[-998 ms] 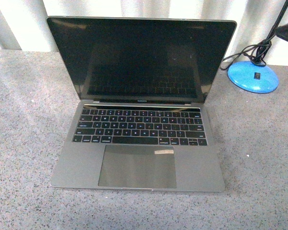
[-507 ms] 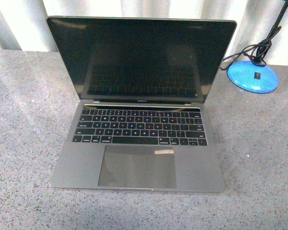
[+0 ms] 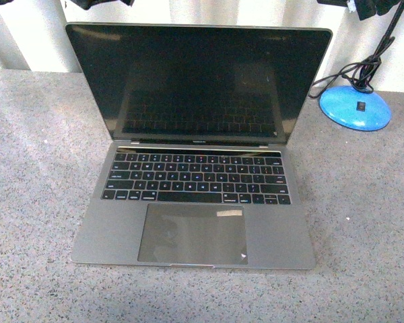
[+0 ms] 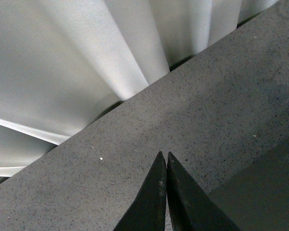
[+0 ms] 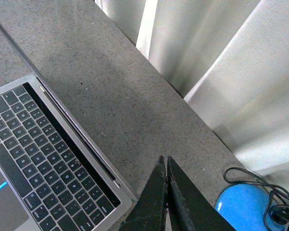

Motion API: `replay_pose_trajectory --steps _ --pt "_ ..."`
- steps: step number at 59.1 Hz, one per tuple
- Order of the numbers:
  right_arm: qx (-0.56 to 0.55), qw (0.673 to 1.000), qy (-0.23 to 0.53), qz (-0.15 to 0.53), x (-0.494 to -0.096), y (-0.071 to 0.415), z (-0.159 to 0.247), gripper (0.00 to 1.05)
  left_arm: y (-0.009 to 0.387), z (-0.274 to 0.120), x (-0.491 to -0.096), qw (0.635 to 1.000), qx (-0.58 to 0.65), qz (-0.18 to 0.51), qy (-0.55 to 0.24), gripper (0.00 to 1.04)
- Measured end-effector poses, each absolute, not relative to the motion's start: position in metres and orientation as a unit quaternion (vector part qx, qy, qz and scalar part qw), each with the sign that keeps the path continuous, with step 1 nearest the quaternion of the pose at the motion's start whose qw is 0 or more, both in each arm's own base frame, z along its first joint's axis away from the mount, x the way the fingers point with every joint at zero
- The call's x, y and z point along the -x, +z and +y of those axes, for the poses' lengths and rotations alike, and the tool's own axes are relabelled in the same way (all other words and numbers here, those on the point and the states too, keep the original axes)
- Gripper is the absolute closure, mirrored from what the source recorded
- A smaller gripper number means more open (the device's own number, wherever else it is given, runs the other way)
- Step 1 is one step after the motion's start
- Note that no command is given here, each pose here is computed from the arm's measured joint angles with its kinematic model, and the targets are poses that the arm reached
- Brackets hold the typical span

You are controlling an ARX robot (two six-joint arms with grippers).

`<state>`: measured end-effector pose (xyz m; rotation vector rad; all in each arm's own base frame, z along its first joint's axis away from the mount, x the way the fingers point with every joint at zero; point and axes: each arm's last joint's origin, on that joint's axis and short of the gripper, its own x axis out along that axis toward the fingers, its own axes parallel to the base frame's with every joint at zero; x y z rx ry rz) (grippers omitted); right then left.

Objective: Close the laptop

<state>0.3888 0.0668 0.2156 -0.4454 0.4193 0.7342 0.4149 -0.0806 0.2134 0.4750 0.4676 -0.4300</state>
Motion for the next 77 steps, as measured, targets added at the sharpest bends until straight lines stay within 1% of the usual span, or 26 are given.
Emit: replay_pose_trajectory --steps 29,53,77 --pt "0.203 0.883 0.365 0.214 -0.392 0.199 0.074 1.04 0.205 -0.085 -0.411 0.911 -0.243 0.249 -0.224 1.01" --pt "0.191 0.88 0.37 0.227 -0.384 0.184 0.073 1.04 0.195 -0.09 -0.406 0.904 -0.245 0.26 -0.233 1.01" --pt "0.184 0.878 0.371 0.242 -0.364 0.17 0.07 1.04 0.187 -0.09 -0.397 0.896 -0.254 0.273 -0.239 1.01"
